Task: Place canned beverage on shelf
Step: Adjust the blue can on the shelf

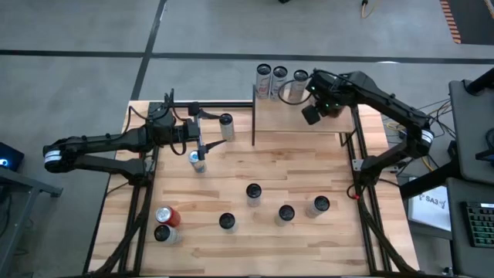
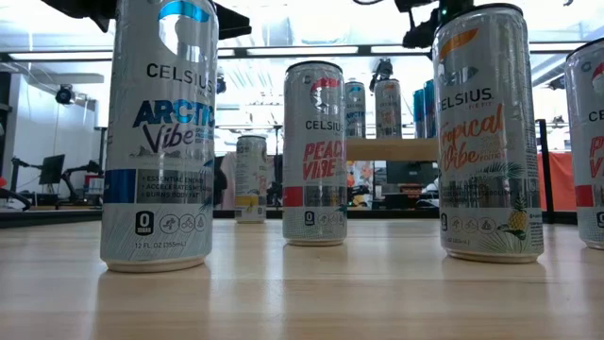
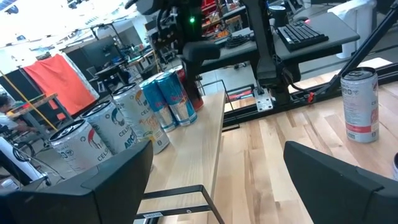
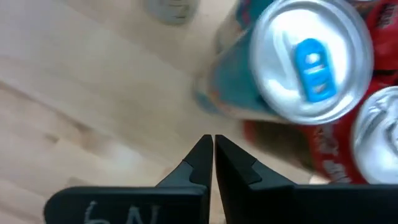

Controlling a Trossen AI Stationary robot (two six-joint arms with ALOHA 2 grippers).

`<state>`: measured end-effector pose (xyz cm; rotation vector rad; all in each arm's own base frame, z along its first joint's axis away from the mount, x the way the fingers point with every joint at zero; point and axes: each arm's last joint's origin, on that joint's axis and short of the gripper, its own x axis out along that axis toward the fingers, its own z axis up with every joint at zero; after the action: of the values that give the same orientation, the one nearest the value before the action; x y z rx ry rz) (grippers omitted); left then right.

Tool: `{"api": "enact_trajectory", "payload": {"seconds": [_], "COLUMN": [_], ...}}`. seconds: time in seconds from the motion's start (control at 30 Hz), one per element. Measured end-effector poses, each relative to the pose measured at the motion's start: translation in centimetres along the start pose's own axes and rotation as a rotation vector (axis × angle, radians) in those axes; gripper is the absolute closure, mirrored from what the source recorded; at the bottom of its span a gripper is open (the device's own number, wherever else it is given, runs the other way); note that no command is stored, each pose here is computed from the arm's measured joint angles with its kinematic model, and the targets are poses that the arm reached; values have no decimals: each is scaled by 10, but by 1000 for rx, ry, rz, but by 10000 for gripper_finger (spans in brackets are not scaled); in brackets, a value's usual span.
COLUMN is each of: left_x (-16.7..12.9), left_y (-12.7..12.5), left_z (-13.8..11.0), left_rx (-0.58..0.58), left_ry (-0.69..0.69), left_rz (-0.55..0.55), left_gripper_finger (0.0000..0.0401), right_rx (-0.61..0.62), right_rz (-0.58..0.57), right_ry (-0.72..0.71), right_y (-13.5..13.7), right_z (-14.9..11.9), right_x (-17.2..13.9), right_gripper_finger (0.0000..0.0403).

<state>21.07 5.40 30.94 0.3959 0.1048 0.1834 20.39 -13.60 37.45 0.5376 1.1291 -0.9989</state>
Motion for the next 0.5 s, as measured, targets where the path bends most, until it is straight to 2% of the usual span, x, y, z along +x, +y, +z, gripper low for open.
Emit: {"api": "enact_trajectory", "payload": {"seconds": [0.5], "left_x": [0], "left_y": [0], "left_z": [0], "left_rx": [10], "left_ry": [5], "left_rz": [-2], "left_gripper_finger": [55], "right_rx": [-4], "right_rz": [-52], "right_ry": [-11], "right_y": [-7], "right_z": [17], "right_x": [18], "right_gripper_finger": [394]}}
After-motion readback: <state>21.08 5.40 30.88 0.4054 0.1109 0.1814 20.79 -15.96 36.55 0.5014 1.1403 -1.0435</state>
